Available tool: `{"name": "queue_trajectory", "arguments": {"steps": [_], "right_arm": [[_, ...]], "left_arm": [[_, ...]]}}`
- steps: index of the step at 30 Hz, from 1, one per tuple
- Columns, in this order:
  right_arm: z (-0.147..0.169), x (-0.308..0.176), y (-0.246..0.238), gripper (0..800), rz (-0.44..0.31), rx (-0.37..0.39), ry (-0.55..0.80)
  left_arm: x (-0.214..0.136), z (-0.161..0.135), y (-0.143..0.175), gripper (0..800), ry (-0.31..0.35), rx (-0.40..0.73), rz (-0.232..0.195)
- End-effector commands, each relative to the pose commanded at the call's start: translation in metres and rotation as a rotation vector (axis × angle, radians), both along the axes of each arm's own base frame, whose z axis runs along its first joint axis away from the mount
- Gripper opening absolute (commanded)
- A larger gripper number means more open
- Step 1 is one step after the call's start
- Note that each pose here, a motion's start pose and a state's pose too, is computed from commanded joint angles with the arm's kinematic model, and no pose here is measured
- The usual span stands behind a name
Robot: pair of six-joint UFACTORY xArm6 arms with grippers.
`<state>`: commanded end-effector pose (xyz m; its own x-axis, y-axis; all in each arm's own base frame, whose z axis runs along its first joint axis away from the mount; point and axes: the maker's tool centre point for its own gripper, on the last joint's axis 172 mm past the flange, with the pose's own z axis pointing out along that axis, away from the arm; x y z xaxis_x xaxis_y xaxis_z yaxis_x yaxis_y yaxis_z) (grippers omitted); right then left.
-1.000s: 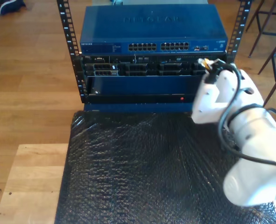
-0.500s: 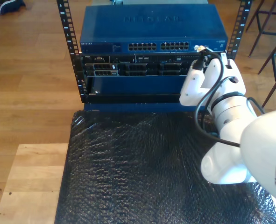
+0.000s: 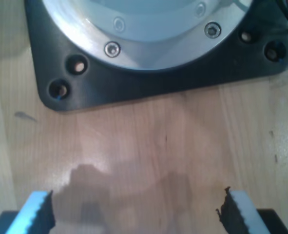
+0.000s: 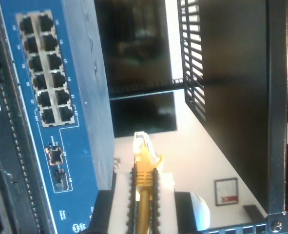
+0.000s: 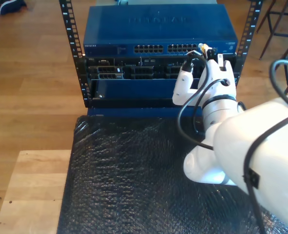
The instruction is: Grab the cable and plug it in
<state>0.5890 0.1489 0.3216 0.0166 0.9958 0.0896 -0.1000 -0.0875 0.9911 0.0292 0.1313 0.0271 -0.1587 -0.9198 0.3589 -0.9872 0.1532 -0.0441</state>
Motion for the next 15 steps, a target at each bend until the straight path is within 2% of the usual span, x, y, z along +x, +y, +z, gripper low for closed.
{"name": "queue_trajectory", "arguments": {"steps": [6, 9, 15], "right_arm": [[-0.016, 0.008, 0.0, 0, -0.02, -0.027, 0.015], [-0.019, 0.011, -0.006, 0, -0.053, -0.021, 0.018], [-0.033, 0.021, -0.003, 0, -0.09, -0.06, 0.028]], "left_arm": [[0.0, 0.0, 0.0, 799, 0.0, -0.002, 0.0], [0.0, 0.0, 0.0, 799, 0.0, -0.002, 0.0], [0.0, 0.0, 0.0, 799, 0.0, -0.002, 0.0]]}}
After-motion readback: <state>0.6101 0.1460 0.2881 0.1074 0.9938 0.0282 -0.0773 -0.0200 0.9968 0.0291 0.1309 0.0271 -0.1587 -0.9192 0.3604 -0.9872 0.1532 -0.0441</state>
